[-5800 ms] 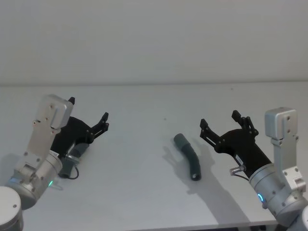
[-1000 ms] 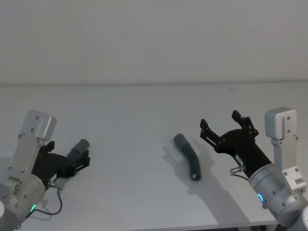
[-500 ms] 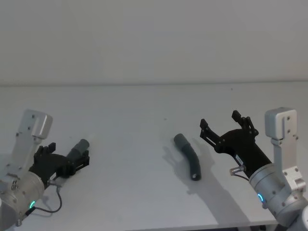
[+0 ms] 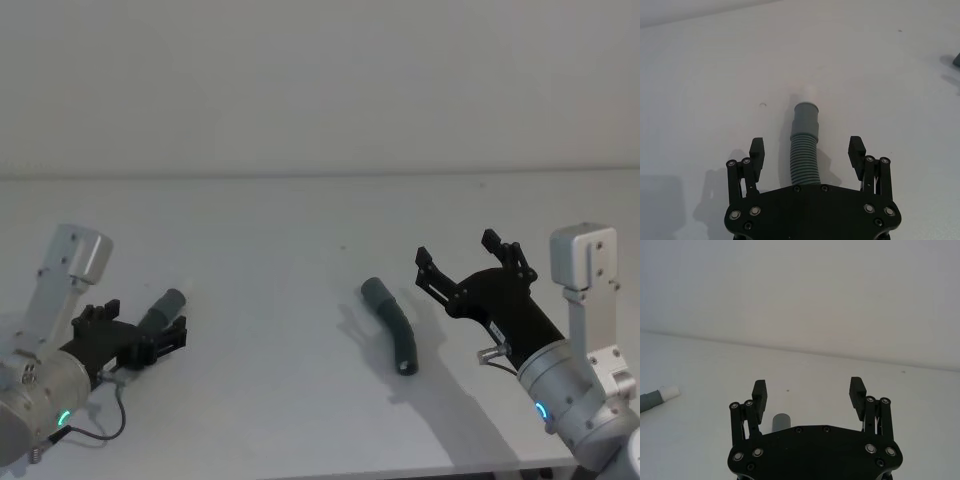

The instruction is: Use both hands to pick up one end of the pipe from the table, align the ends, and insert them.

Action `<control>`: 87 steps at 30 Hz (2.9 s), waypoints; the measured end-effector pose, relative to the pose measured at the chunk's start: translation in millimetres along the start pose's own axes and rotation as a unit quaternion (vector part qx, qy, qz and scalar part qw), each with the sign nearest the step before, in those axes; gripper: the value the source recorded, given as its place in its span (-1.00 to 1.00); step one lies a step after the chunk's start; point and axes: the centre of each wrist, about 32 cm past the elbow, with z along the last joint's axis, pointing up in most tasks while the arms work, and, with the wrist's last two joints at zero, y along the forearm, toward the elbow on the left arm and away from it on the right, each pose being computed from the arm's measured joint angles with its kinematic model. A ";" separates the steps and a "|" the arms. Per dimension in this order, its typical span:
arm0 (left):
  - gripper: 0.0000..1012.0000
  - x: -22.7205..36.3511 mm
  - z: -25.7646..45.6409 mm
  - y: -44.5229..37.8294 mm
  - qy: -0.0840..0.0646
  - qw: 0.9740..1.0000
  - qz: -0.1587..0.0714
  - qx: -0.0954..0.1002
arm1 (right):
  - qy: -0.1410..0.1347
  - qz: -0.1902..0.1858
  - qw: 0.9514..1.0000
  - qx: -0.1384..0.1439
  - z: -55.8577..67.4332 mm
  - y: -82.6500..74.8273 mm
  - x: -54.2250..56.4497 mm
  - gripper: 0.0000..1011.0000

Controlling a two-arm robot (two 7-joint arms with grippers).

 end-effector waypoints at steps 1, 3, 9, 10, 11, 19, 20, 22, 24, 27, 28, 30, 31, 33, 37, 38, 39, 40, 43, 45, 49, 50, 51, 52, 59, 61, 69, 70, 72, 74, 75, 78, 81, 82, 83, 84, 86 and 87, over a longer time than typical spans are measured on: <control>0.98 0.5 0.5 -0.3 -0.001 1.000 -0.002 0.002 | 0.000 0.000 1.000 0.000 0.0 0.0 0.0 0.98; 0.98 2.1 2.1 -1.4 -0.003 1.000 -0.005 0.007 | 0.000 0.000 1.000 0.000 0.0 0.0 0.0 0.98; 0.98 6.5 7.2 -5.1 -0.011 1.000 -0.013 0.019 | 0.000 0.000 1.000 0.000 0.0 0.0 0.0 0.98; 0.98 7.3 7.9 -5.9 -0.012 1.000 -0.013 0.020 | 0.000 0.000 1.000 0.000 0.0 0.0 0.0 0.98; 0.98 8.0 8.3 -6.5 -0.012 1.000 -0.014 0.021 | 0.000 0.000 1.000 0.000 0.0 0.0 0.0 0.98; 0.98 13.6 12.6 -13.9 -0.017 0.999 -0.017 0.030 | 0.000 0.000 1.000 0.000 0.0 0.0 0.0 0.98; 0.98 14.2 13.0 -14.9 -0.017 0.999 -0.017 0.031 | 0.000 0.000 1.000 0.000 0.0 0.0 0.0 0.98; 0.98 15.3 13.5 -17.3 -0.018 0.999 -0.019 0.033 | 0.000 0.000 1.000 0.000 0.0 0.0 0.0 0.98; 0.98 15.9 13.8 -19.0 -0.018 0.999 -0.020 0.035 | 0.000 0.000 1.000 0.000 0.0 0.0 0.0 0.98; 0.98 16.8 14.4 -22.1 -0.019 0.999 -0.022 0.037 | 0.000 0.000 1.000 0.000 0.0 0.0 0.0 0.98; 0.98 17.2 14.5 -23.7 -0.019 0.999 -0.023 0.039 | 0.000 0.000 1.000 0.000 0.0 0.0 0.0 0.98; 0.98 17.3 14.6 -25.2 -0.019 0.999 -0.025 0.040 | 0.000 0.000 1.000 0.000 0.0 0.0 0.0 0.98; 0.98 17.5 14.5 -25.9 -0.019 0.999 -0.026 0.041 | 0.000 0.000 1.000 0.000 0.0 0.0 0.0 0.98; 0.98 17.6 14.8 -28.4 -0.019 0.998 -0.028 0.044 | 0.000 0.000 1.000 0.000 0.0 0.0 0.0 0.98; 0.98 17.8 15.0 -31.8 -0.019 0.998 -0.031 0.047 | 0.000 0.000 1.000 0.000 0.0 0.0 0.0 0.98; 0.98 17.8 15.1 -33.0 -0.019 0.998 -0.032 0.048 | 0.000 0.000 1.000 0.000 0.0 0.0 0.0 0.98; 0.98 17.8 15.2 -33.8 -0.019 0.998 -0.033 0.049 | 0.000 0.000 1.000 0.000 0.0 0.0 0.0 0.98; 0.98 17.9 15.2 -34.4 -0.019 0.998 -0.033 0.050 | 0.000 0.000 1.000 0.000 0.0 0.0 0.0 0.98; 0.98 17.7 15.6 -37.2 -0.019 0.998 -0.035 0.052 | 0.000 0.000 1.000 0.000 0.0 0.0 0.0 0.98; 0.92 17.6 15.8 -38.2 -0.019 0.998 -0.036 0.052 | 0.000 0.000 1.000 0.000 0.0 0.0 0.0 0.98; 0.82 17.5 16.2 -40.4 -0.020 0.998 -0.037 0.054 | 0.000 0.000 1.000 0.000 0.0 0.0 0.0 0.98; 0.72 17.4 16.3 -41.0 -0.020 0.998 -0.038 0.054 | 0.000 0.000 1.000 0.000 0.0 0.0 0.0 0.98; 0.70 17.4 16.4 -41.4 -0.020 0.998 -0.038 0.054 | 0.000 0.000 1.000 0.000 0.0 0.0 0.0 0.98; 0.65 17.3 16.5 -41.7 -0.020 0.998 -0.038 0.055 | 0.000 0.000 1.000 0.000 0.0 0.0 0.0 0.98; 0.22 17.5 16.8 -43.7 -0.020 0.997 -0.039 0.057 | 0.000 0.000 1.000 0.000 0.0 0.0 0.0 0.98; 0.08 17.5 16.8 -44.0 -0.020 0.997 -0.039 0.057 | 0.000 0.000 1.000 0.000 0.0 0.0 0.0 0.98; -0.35 17.0 16.9 -45.2 -0.020 0.997 -0.040 0.058 | 0.000 0.000 1.000 0.000 0.0 0.0 0.0 0.98; -0.35 16.9 16.9 -45.2 -0.020 0.997 -0.040 0.058 | 0.000 0.000 1.000 0.000 0.0 0.0 0.0 0.98; -0.35 16.9 16.9 -45.4 -0.020 0.997 -0.040 0.058 | 0.000 0.000 1.000 0.000 0.0 0.0 0.0 0.98; -0.35 16.9 16.8 -45.5 -0.020 0.997 -0.040 0.059 | 0.000 0.000 1.000 0.000 0.0 0.0 0.0 0.98; -0.35 16.9 16.7 -45.6 -0.020 0.997 -0.040 0.059 | 0.000 0.000 1.000 0.000 0.0 0.0 0.0 0.98; -0.35 16.8 16.8 -45.7 -0.020 0.997 -0.041 0.059 | 0.000 0.000 1.000 0.000 0.0 0.0 0.0 0.98; -0.35 16.8 16.9 -45.8 -0.021 0.997 -0.041 0.059 | 0.000 0.000 1.000 0.000 0.0 0.0 0.0 0.98; -0.35 16.8 17.0 -45.9 -0.021 0.997 -0.041 0.059 | 0.000 0.000 1.000 0.000 0.0 0.0 0.0 0.98; -0.35 16.8 17.1 -46.0 -0.023 0.997 -0.042 0.057 | 0.000 0.000 1.000 0.000 0.0 0.0 0.0 0.98; -0.35 16.8 17.2 -46.1 -0.024 0.997 -0.043 0.056 | 0.000 0.000 1.000 0.000 0.0 0.0 0.0 0.98; -0.35 16.1 17.8 -46.6 -0.028 0.997 -0.047 0.051 | 0.000 0.000 1.000 0.000 0.0 0.0 0.0 0.98; -0.35 16.2 18.1 -46.6 -0.029 0.997 -0.048 0.049 | 0.000 0.000 1.000 0.000 0.0 0.0 0.0 0.98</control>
